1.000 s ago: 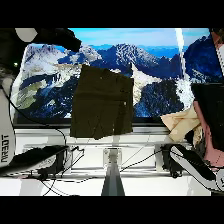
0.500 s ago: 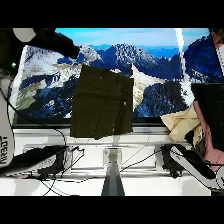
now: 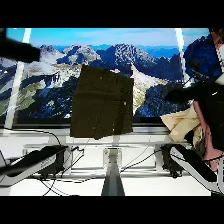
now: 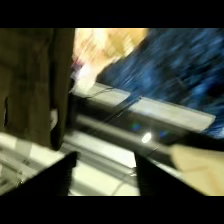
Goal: Fold the clothes and pants, and hang the long-sleeved shirts on hangers.
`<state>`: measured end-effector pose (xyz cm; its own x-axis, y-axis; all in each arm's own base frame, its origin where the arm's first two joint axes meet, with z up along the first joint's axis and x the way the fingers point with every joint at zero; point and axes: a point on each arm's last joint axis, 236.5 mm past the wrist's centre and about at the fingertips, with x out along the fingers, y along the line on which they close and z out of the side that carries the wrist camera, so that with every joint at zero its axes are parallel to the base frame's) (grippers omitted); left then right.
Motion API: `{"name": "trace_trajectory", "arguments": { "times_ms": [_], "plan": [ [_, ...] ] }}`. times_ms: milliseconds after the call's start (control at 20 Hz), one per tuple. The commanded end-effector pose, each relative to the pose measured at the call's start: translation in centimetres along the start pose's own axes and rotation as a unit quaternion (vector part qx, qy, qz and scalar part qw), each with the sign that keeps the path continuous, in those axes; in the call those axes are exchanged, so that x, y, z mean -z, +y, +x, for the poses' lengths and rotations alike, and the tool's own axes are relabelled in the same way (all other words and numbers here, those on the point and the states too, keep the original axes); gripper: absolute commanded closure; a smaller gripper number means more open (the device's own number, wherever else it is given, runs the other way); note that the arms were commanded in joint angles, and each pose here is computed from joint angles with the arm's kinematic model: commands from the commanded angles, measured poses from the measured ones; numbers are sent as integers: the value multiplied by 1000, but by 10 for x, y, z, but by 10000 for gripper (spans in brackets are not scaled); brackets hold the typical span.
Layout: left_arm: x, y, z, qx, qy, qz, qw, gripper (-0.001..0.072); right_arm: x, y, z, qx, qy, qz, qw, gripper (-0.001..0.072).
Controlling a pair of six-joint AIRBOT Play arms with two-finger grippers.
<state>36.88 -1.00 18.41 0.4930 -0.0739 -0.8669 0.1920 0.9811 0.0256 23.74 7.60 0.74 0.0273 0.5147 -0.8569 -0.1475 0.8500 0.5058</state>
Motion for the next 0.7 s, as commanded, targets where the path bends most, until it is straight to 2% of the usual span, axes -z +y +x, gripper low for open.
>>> {"name": "trace_trajectory", "arguments": {
  "times_ms": [0,50,250,350,500,650],
  "plan": [
    [56,37,15,-13,48,-83,995,310,64,20,79,-62,75,19,995,188],
    [77,45,27,-15,73,-103,992,195,70,23,93,-64,76,20,995,188],
    [157,47,71,19,167,-181,969,195,75,44,123,-78,80,18,994,176],
    [180,25,88,73,192,-193,960,194,84,52,135,-92,110,30,989,14],
    [228,0,111,110,245,-188,945,192,100,54,155,-92,156,44,982,29],
    [265,-13,131,117,272,-204,933,192,87,64,171,-112,139,85,980,29]
  ]
}}
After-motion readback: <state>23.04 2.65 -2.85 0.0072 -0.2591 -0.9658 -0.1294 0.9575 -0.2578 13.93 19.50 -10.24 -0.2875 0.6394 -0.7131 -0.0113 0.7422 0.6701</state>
